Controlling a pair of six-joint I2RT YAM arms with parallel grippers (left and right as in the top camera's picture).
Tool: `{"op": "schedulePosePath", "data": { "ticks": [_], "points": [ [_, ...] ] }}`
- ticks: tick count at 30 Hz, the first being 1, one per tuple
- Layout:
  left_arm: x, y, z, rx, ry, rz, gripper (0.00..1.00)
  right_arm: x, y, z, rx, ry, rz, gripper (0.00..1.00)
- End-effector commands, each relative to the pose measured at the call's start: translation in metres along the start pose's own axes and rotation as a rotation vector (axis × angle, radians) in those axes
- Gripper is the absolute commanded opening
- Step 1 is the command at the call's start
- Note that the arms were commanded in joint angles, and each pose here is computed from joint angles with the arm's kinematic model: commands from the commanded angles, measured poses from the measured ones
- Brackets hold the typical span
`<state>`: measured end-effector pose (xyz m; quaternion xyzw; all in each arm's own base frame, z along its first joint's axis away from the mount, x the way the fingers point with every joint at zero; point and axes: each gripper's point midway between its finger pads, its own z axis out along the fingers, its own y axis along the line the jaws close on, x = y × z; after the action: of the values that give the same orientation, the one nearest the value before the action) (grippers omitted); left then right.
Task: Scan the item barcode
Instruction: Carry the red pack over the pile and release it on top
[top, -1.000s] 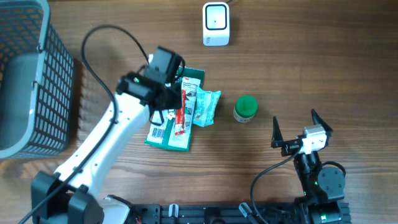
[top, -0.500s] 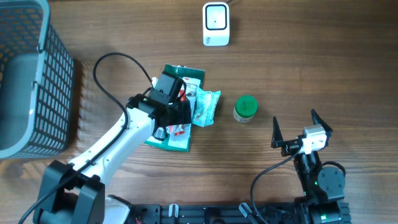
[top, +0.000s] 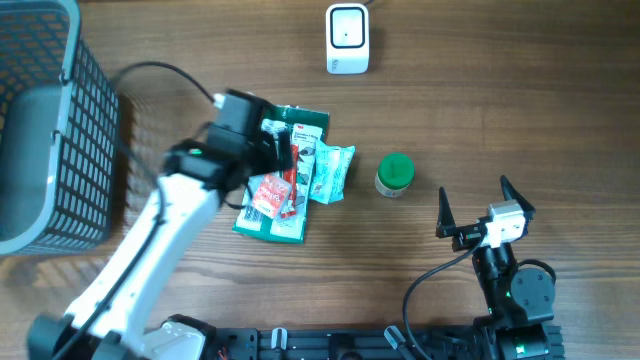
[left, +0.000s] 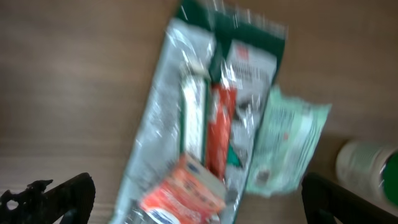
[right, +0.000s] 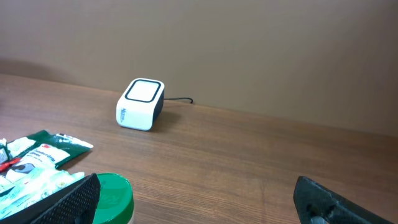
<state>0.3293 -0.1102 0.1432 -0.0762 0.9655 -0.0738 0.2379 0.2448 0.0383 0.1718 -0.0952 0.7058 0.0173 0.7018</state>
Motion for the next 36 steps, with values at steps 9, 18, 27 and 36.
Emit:
{"op": "schedulePosePath", "data": {
  "ticks": [9, 18, 27, 36],
  "points": [
    [-0.043, 0.126, -0.029, -0.219, -0.106, -0.230, 1.00, -0.001, 0.001, 0.000, -0.006, -0.004, 0.005, 1.00],
    [-0.044, 0.135, -0.031, -0.233, -0.110, -0.255, 1.00, -0.001, 0.001, 0.000, -0.006, -0.004, 0.005, 1.00],
    [-0.044, 0.135, -0.031, -0.233, -0.110, -0.254, 1.00, -0.001, 0.001, 0.000, -0.006, -0.004, 0.005, 1.00],
    [-0.044, 0.135, -0.031, -0.233, -0.110, -0.254, 1.00, -0.001, 0.001, 0.000, -0.006, -0.004, 0.005, 0.99]
  ]
}}
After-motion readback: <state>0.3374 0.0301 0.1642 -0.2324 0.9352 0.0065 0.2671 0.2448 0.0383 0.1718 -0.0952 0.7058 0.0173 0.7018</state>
